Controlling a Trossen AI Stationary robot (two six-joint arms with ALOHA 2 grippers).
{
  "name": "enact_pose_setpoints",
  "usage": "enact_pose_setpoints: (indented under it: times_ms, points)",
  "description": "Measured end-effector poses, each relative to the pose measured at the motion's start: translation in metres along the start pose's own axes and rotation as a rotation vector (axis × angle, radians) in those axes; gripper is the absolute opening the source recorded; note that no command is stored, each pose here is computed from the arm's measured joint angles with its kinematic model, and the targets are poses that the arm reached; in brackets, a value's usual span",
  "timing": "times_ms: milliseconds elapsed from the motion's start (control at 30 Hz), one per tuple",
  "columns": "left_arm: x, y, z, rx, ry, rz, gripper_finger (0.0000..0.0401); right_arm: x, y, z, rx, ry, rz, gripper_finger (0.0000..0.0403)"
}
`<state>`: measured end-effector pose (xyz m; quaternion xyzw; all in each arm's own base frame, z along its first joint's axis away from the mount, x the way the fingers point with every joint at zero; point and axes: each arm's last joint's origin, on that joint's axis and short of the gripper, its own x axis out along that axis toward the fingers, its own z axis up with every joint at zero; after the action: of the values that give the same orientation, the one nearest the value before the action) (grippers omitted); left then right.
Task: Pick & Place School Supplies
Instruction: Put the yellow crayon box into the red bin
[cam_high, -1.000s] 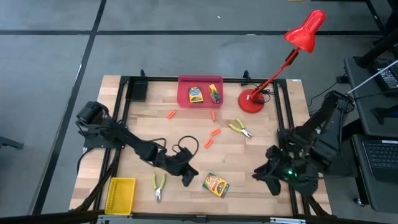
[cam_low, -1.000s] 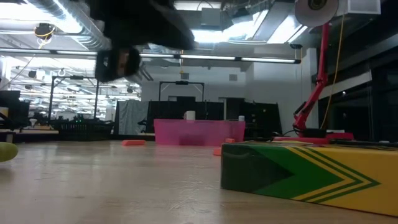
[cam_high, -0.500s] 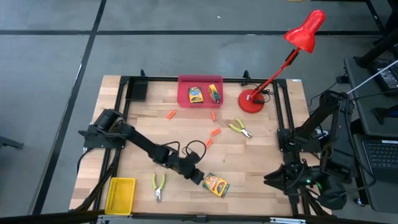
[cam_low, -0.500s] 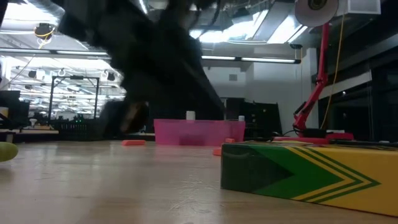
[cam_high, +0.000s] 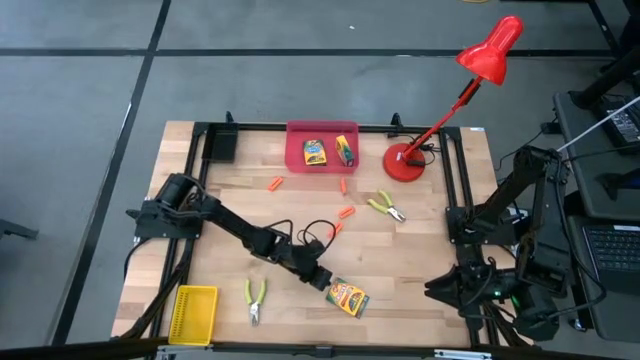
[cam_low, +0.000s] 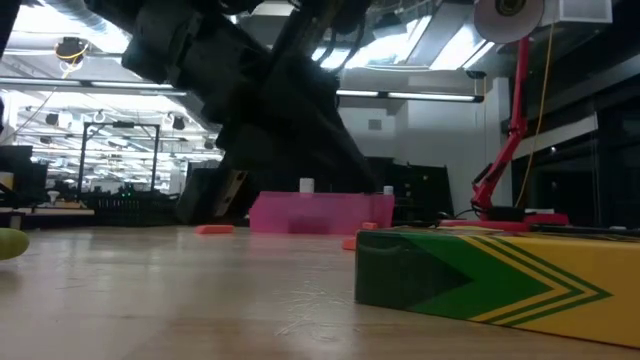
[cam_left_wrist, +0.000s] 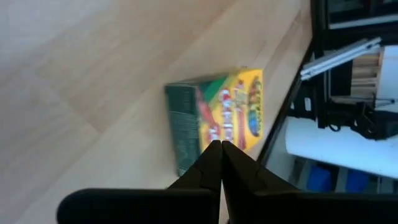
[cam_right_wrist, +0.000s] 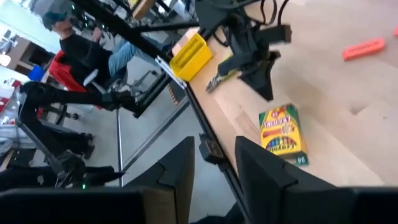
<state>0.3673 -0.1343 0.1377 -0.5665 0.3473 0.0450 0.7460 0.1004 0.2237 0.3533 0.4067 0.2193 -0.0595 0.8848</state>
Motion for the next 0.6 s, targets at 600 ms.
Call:
enact_pose_setpoints:
  times_ms: [600]
  points:
    - [0.034,-0.013,0.004,0.086,0.07,0.092,0.0001,0.008,0.001,0.006,-0.008,-0.033,-0.016,0.0121]
